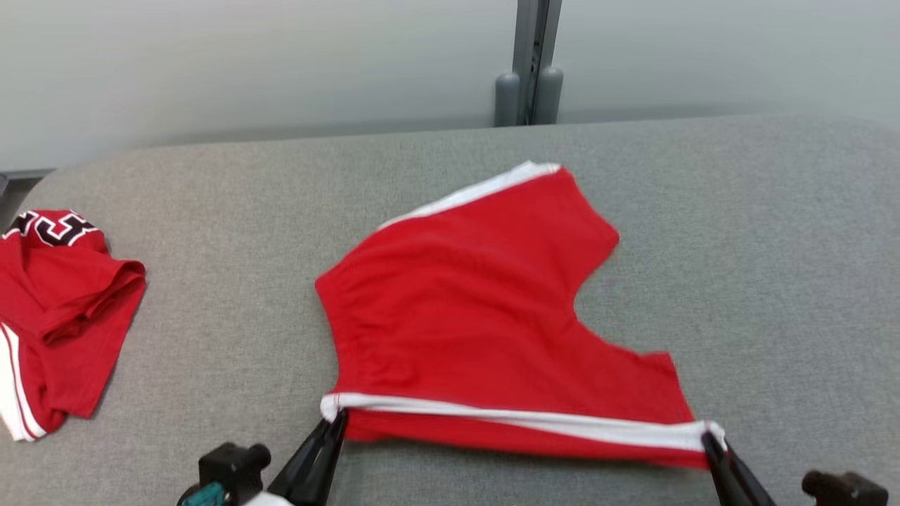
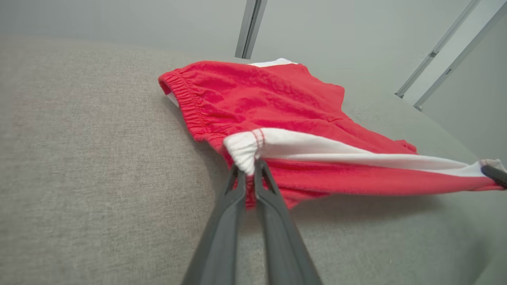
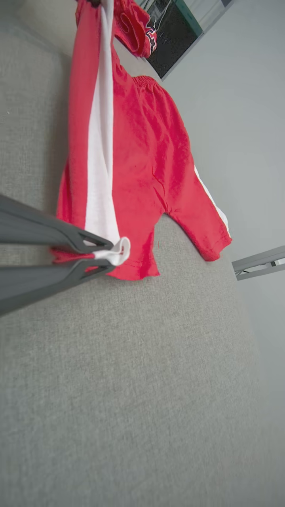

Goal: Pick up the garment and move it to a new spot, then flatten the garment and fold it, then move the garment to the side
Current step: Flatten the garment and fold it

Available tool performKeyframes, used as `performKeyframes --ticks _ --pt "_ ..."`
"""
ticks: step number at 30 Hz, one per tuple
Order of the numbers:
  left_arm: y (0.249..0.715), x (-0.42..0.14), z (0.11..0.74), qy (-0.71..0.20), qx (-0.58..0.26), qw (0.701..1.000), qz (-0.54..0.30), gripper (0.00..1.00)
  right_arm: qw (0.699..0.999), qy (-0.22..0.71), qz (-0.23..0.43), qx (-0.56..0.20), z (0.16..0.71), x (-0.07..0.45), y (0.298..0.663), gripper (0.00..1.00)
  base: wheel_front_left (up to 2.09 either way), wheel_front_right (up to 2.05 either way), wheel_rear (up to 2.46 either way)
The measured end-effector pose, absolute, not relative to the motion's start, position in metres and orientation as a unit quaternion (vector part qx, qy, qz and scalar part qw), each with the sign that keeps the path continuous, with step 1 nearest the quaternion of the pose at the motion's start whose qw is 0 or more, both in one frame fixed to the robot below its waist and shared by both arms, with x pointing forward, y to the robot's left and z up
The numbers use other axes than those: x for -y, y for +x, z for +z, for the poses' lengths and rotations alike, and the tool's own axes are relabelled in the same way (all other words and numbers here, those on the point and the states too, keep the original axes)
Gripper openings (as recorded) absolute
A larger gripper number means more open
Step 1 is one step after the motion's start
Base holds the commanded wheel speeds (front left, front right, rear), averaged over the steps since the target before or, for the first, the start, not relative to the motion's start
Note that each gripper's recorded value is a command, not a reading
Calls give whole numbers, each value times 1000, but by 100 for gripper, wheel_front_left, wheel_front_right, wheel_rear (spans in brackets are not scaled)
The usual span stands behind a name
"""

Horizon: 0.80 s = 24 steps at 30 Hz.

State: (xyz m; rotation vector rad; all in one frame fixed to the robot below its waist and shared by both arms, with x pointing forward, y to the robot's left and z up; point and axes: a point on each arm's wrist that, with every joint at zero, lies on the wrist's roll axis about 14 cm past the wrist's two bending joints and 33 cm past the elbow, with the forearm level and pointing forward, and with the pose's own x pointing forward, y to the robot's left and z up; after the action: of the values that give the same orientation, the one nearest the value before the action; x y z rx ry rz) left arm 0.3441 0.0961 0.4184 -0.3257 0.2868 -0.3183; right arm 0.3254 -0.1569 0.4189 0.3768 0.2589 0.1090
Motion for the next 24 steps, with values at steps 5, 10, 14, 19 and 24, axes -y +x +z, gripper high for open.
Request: performKeyframes --ticks 5,10,14,19,24 --pt "326 -105 424 -145 -155 965 -151 0 969 193 44 -147 425 157 299 0 0 0 0" --pt "321 -107 436 -145 -152 967 -145 0 971 187 35 -147 435 163 295 0 0 0 0" --pt "325 -107 442 -148 -148 968 -137 0 973 178 33 -141 440 165 302 0 0 0 0" --pt "345 -109 451 -156 -132 970 -128 0 980 154 56 -111 457 162 341 0 0 0 0" --pt "381 -112 463 -166 -105 973 -118 0 987 113 94 -66 480 159 405 0 0 0 0"
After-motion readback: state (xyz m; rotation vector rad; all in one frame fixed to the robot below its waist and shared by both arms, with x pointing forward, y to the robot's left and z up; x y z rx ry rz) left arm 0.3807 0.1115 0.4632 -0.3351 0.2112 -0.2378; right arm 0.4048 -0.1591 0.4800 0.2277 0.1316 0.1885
